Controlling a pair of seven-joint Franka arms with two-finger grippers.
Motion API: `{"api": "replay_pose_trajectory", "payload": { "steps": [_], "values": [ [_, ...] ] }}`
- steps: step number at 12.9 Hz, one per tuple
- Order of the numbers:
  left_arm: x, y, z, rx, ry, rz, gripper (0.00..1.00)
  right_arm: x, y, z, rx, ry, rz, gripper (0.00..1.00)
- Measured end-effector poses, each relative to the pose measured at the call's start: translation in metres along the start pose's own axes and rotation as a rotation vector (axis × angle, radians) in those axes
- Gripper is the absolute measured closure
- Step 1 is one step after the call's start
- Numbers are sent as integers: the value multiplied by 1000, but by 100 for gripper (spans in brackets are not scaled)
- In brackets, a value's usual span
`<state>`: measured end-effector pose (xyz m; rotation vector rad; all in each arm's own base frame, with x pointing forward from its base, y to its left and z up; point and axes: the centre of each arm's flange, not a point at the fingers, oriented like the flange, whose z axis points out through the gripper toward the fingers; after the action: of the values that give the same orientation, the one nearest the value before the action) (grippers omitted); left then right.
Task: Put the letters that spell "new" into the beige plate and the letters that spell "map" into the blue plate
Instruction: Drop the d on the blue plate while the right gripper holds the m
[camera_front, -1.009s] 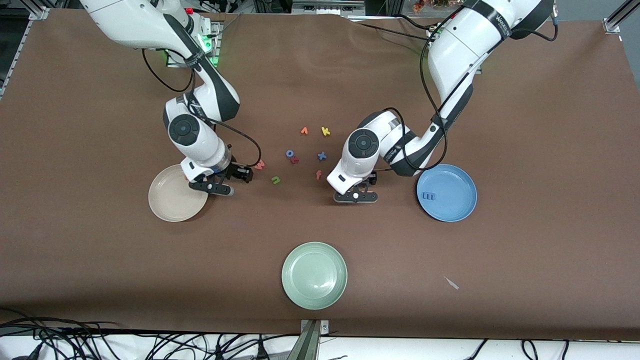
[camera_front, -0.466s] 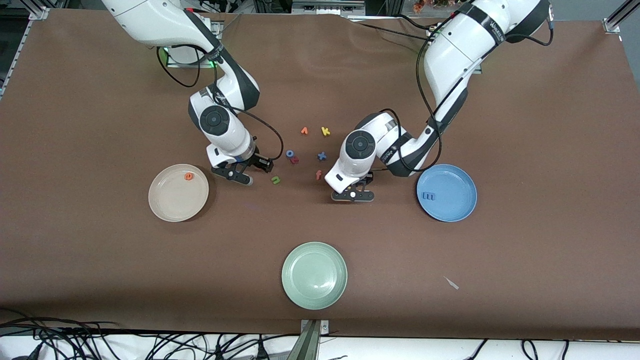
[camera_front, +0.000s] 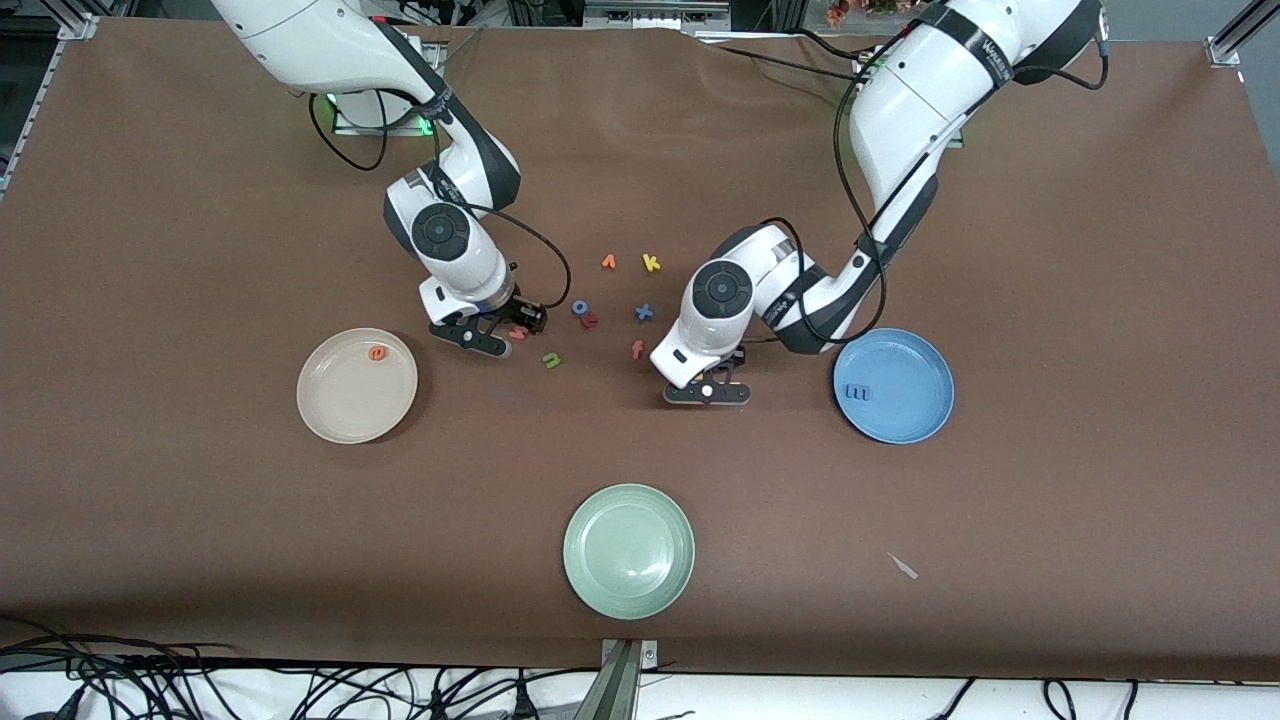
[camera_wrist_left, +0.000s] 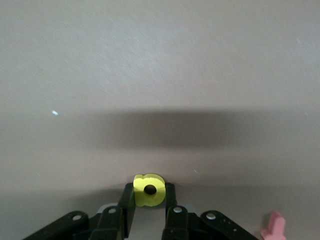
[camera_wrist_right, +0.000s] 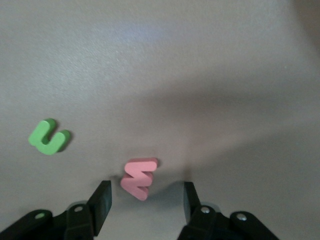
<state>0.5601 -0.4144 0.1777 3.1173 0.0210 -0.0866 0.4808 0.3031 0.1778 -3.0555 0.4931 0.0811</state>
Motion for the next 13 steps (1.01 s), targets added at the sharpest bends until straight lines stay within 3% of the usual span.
{"api": "replay_pose_trajectory", "payload": {
  "steps": [4, 8, 9, 13],
  "values": [
    [35, -56, -50, 69, -22, 87, 72, -4, 3, 5, 4, 4, -5, 40],
    [53, -130, -90, 163, -136, 196, 72, -3, 2, 4, 9, 18, -19, 50],
    [55, -146, -93, 174, -166, 227, 72, -3, 2, 3, 6, 23, -27, 58],
    [72, -238, -78, 151, -262, 344, 72, -3, 3, 3, -2, 33, -46, 69]
  ]
}}
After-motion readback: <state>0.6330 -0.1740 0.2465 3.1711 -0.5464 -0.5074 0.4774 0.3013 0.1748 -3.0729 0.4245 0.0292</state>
